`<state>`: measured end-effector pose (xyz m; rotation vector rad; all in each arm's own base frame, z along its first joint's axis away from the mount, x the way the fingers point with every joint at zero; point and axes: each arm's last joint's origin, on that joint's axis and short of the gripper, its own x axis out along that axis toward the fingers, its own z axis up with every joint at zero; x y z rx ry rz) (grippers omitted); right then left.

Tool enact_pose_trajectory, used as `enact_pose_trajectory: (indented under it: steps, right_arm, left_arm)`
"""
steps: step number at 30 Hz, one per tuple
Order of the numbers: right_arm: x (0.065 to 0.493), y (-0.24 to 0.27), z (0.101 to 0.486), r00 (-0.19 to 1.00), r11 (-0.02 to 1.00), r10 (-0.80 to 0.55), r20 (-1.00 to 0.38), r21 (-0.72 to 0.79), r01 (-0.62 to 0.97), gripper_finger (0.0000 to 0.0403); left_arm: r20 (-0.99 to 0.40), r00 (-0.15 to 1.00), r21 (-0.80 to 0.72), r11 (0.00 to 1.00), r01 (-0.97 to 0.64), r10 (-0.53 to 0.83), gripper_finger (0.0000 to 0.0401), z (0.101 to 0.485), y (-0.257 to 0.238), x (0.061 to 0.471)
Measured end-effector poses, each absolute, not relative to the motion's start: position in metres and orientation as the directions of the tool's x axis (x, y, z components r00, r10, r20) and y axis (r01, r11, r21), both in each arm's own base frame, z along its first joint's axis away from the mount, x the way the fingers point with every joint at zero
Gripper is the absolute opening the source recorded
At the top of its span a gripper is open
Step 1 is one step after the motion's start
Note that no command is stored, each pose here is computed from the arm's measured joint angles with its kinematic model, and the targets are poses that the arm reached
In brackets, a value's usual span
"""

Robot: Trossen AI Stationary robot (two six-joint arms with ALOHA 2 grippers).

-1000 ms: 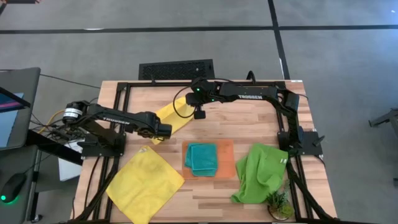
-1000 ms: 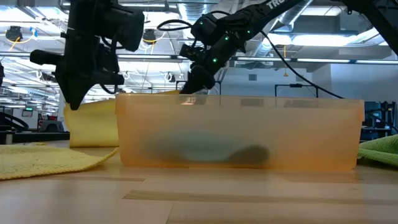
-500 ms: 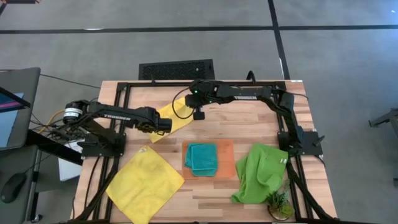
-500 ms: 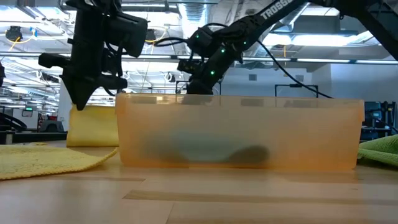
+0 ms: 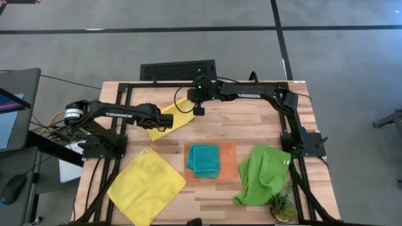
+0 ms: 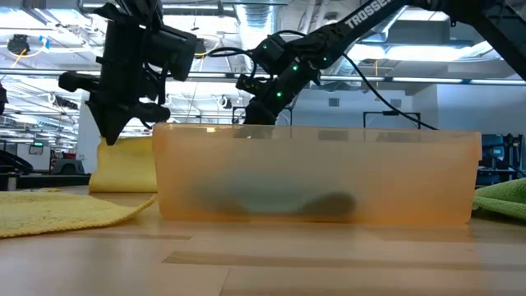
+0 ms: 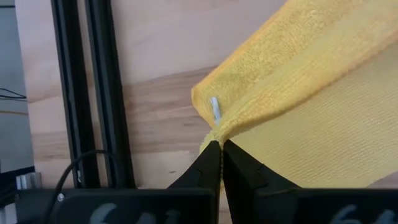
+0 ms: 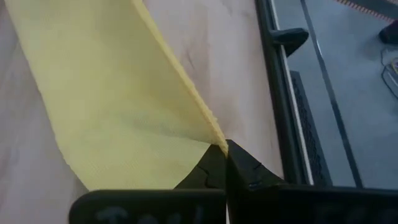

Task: Fold microfiber towels
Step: Fold the top yellow towel

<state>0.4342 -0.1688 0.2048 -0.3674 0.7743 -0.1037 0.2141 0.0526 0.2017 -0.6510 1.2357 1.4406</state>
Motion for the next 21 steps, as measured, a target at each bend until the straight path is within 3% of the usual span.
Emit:
enact_pose_trajectory:
  steps: [12, 17, 21]
  right_arm:
    - [0.435, -0.167, 0.206, 0.724, 0.933, -0.211, -0.656, -0.357, -0.051, 0.001]
    - [0.435, -0.168, 0.205, 0.719, 0.923, -0.222, -0.658, -0.38, -0.063, 0.0031]
    - [0.435, -0.17, 0.206, 0.724, 0.912, -0.233, -0.65, -0.404, -0.069, 0.005]
  left_arm:
    - [-0.9, -0.298, 0.349, 0.115, -0.93, 0.319, 0.0, 0.172, 0.06, 0.199]
    - [-0.897, -0.278, 0.341, 0.136, -0.93, 0.344, 0.0003, 0.171, 0.061, 0.201]
    - [-0.896, -0.272, 0.335, 0.13, -0.933, 0.35, 0.0028, 0.171, 0.063, 0.201]
